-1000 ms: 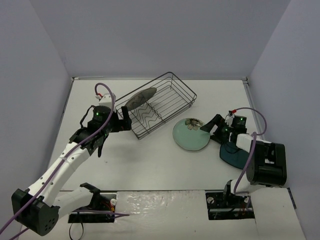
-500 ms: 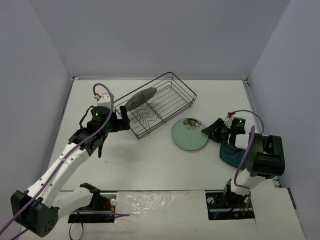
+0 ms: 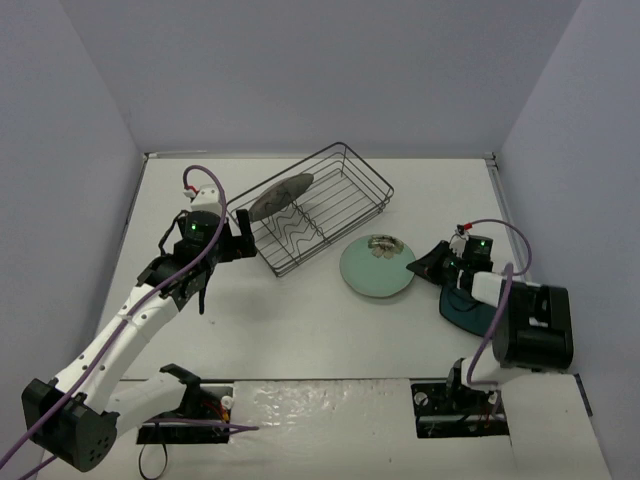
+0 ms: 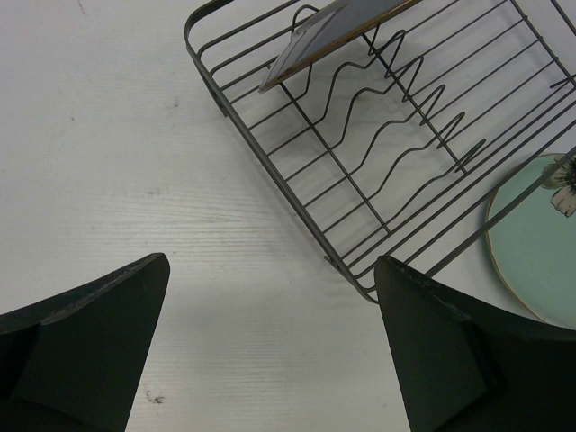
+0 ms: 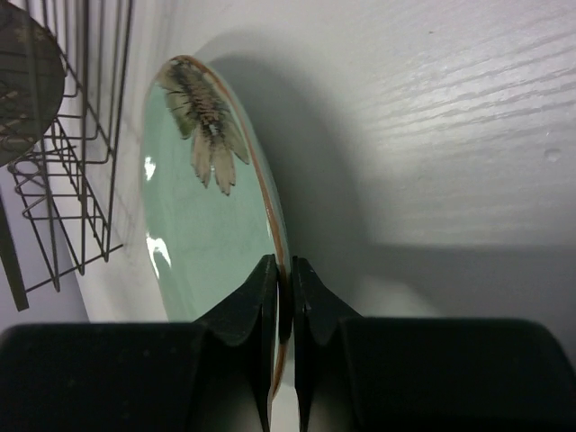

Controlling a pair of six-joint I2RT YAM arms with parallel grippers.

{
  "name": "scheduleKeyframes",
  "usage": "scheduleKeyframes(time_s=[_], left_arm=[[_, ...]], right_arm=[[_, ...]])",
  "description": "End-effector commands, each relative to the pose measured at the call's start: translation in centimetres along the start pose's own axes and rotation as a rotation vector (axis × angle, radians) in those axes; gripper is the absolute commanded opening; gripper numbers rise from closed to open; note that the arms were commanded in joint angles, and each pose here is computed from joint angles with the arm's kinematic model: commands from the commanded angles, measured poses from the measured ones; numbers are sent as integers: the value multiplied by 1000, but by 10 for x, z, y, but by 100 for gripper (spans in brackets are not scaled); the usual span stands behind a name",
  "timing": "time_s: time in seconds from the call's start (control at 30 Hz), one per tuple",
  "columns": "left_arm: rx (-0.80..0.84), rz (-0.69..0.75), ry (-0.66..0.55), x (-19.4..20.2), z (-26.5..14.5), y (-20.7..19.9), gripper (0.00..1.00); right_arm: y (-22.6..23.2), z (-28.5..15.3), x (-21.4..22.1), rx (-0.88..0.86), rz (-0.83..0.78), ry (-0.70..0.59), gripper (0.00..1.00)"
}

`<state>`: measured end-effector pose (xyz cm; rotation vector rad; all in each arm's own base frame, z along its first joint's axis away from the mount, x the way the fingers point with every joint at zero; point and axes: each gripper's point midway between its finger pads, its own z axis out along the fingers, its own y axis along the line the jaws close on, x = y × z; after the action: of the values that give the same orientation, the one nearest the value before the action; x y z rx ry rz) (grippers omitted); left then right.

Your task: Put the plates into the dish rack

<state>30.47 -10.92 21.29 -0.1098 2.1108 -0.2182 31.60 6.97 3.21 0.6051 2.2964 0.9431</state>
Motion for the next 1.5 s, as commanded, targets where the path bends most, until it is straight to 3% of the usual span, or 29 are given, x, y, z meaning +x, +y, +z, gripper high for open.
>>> scheduleKeyframes(time_s=[0.0, 0.1, 0.23, 0.37, 0.57, 0.67, 0.7, 0.77, 0.87, 1.0, 1.1, 1.23, 1.47], left_arm=[[5, -20, -69, -21, -9, -3, 97], [-5, -21, -74, -23, -9, -1, 97], [-16, -25, -79, -24, -9, 1, 97], [-30, -26, -89, -29, -12, 3, 97], [-71, -28, -103, -33, -14, 10, 97], [-107, -26, -94, -33, -15, 16, 97], [-122, -23, -96, -33, -15, 19, 97], [-142, -20, -94, -34, -17, 22, 97], [-199, -28, -84, -32, -21, 34, 97], [-252, -39, -97, -32, -28, 47, 97], [-285, -50, -97, -32, -33, 55, 97], [-303, -55, -103, -33, -36, 58, 97], [-354, -43, -102, -34, -37, 67, 97]], right_arm=[[60, -61, -60, -2, -242, -280, 0], [71, -116, -91, 155, -298, -488, 0], [112, -184, -116, 177, -392, -708, 0], [172, -226, -138, 85, -524, -815, 0], [288, -255, -171, -174, -902, -905, 0], [331, -235, -162, -216, -1127, -835, 0], [365, -223, -152, -197, -1298, -848, 0], [382, -204, -137, -132, -1416, -793, 0], [414, -146, -107, 19, -1715, -664, 0], [431, -114, -86, 72, -2127, -568, 0], [429, -89, -58, -8, -2442, -508, 0], [430, -69, -41, -41, -2681, -504, 0], [418, -12, -33, 154, -2945, -354, 0]])
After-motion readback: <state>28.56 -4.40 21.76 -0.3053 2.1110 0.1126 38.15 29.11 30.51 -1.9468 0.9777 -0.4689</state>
